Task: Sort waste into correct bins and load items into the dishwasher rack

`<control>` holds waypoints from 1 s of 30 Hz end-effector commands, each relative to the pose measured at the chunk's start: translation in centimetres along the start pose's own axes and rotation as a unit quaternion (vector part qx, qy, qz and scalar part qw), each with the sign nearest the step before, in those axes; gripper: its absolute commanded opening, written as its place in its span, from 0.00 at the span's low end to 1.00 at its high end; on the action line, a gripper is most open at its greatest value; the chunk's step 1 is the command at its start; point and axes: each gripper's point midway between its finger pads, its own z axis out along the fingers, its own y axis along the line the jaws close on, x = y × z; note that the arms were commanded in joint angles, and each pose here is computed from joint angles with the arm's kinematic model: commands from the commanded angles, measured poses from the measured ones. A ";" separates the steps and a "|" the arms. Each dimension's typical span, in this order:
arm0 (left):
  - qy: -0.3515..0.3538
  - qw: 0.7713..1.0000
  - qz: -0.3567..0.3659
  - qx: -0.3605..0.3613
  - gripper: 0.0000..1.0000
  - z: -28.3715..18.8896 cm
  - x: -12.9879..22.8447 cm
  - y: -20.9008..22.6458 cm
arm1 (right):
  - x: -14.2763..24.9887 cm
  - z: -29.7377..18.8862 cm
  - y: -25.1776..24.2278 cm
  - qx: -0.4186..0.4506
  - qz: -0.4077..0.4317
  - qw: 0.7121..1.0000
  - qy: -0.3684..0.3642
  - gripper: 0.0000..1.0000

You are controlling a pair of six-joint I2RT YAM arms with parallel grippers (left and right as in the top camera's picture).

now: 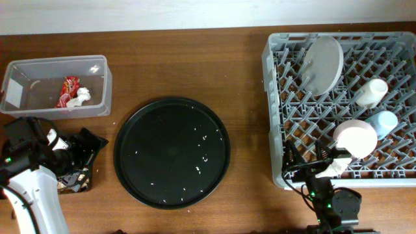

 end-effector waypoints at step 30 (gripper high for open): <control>0.002 1.000 -0.002 0.001 0.99 0.0 0.1 -0.1 | 0.0 -0.3 -3.1 0.081 -0.163 0.983 -0.005 0.99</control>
